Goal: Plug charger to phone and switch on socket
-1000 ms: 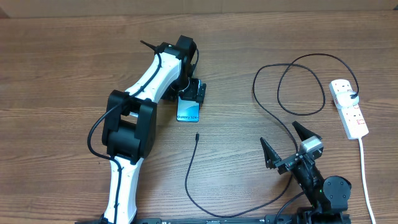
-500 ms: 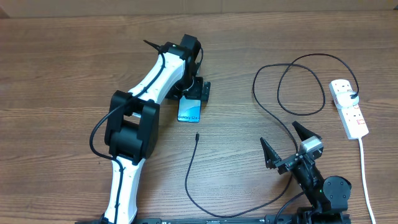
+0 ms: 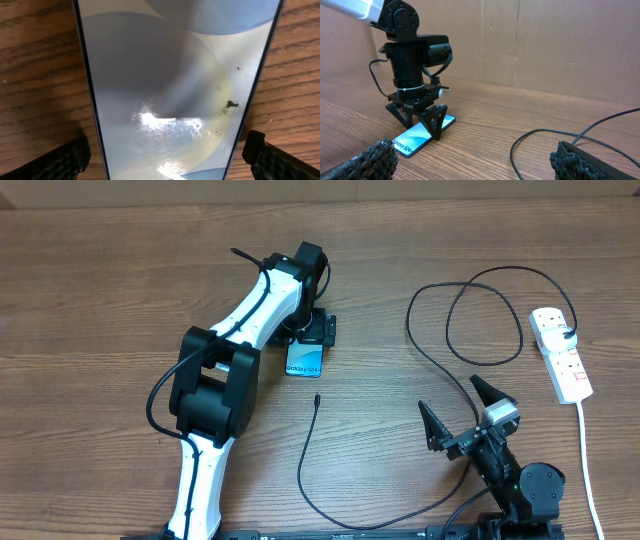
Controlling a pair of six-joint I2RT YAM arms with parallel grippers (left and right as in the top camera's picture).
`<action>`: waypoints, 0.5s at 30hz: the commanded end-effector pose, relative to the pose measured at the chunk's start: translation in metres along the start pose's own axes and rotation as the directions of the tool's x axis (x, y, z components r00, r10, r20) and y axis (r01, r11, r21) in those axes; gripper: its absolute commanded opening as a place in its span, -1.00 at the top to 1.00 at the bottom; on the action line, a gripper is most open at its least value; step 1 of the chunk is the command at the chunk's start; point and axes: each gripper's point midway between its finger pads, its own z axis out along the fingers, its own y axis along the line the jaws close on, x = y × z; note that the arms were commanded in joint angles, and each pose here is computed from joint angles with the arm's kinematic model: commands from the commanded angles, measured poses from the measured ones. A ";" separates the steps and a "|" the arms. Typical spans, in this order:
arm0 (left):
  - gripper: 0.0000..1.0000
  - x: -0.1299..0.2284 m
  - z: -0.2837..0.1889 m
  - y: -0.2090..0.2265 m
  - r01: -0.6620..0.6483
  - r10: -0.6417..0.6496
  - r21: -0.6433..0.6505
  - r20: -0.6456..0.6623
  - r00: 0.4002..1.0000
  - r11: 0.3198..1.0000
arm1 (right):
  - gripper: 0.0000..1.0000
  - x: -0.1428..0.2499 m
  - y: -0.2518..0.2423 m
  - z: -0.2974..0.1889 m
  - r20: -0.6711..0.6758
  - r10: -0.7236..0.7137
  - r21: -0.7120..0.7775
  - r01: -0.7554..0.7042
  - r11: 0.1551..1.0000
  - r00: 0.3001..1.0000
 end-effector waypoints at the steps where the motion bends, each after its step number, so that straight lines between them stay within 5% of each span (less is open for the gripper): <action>1: -0.99 0.021 0.030 0.009 0.026 -0.028 -0.030 -0.078 0.997 0.999 | -1.00 0.002 0.001 0.000 0.003 0.004 -0.007 -0.004 1.000 1.000; 15: -0.99 0.025 0.038 0.009 0.027 -0.029 -0.021 -0.086 0.996 0.999 | -1.00 0.002 0.001 0.000 0.003 0.004 -0.007 -0.004 1.000 1.000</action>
